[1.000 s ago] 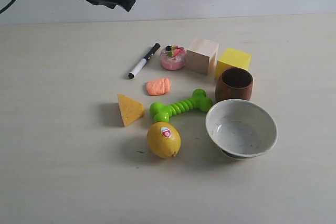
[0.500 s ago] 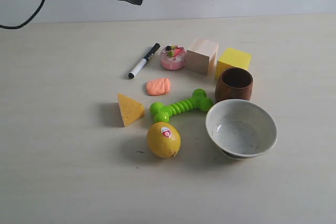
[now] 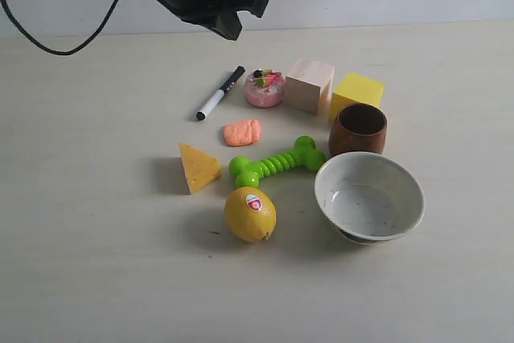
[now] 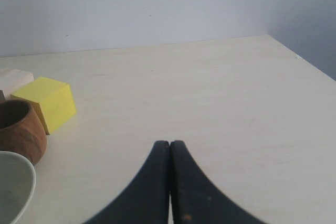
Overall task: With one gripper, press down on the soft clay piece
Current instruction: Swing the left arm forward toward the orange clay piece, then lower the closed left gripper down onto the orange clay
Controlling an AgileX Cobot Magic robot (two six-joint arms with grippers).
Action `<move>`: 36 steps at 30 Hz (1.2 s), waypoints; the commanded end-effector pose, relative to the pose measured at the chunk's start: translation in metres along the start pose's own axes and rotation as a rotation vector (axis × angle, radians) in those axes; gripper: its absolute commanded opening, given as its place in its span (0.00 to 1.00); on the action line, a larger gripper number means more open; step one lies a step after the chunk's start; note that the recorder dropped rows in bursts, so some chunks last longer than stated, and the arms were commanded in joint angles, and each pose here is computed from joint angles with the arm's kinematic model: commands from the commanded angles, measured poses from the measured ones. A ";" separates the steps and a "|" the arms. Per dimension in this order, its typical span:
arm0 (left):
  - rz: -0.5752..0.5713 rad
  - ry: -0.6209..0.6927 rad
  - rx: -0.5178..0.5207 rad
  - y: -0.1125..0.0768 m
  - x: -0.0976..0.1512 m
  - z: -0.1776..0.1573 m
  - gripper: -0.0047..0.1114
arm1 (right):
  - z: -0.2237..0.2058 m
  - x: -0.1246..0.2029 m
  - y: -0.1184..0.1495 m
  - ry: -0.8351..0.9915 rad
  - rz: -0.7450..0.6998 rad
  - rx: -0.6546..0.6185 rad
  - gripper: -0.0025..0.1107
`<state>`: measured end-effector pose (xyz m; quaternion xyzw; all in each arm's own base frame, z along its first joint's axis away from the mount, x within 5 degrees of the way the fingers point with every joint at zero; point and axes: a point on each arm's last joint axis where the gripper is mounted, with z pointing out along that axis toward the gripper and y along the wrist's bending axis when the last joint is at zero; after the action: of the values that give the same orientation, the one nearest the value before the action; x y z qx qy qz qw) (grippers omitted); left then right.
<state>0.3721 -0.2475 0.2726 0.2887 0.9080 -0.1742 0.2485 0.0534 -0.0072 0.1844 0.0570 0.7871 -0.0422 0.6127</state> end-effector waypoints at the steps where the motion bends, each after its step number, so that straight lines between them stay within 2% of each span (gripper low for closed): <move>1: -0.002 0.006 0.018 -0.011 -0.006 0.009 0.04 | 0.000 0.001 0.000 -0.011 0.002 -0.003 0.02; 5: 0.019 0.068 0.025 -0.018 -0.006 0.026 0.04 | 0.000 0.001 0.000 -0.011 0.002 -0.003 0.02; 9: 0.047 0.123 -0.029 -0.019 -0.004 0.046 0.04 | 0.000 0.001 0.000 -0.011 0.002 -0.003 0.02; 21: 0.007 0.178 -0.051 -0.011 0.003 0.086 0.04 | 0.000 0.001 0.000 -0.011 0.002 -0.003 0.02; 36: 0.001 0.224 -0.115 0.001 0.016 0.116 0.04 | 0.000 0.001 0.000 -0.011 0.002 -0.003 0.02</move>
<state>0.4007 -0.2902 0.1721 0.2984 0.9373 -0.0878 0.1572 0.0534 -0.0072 0.1844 0.0570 0.7871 -0.0422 0.6127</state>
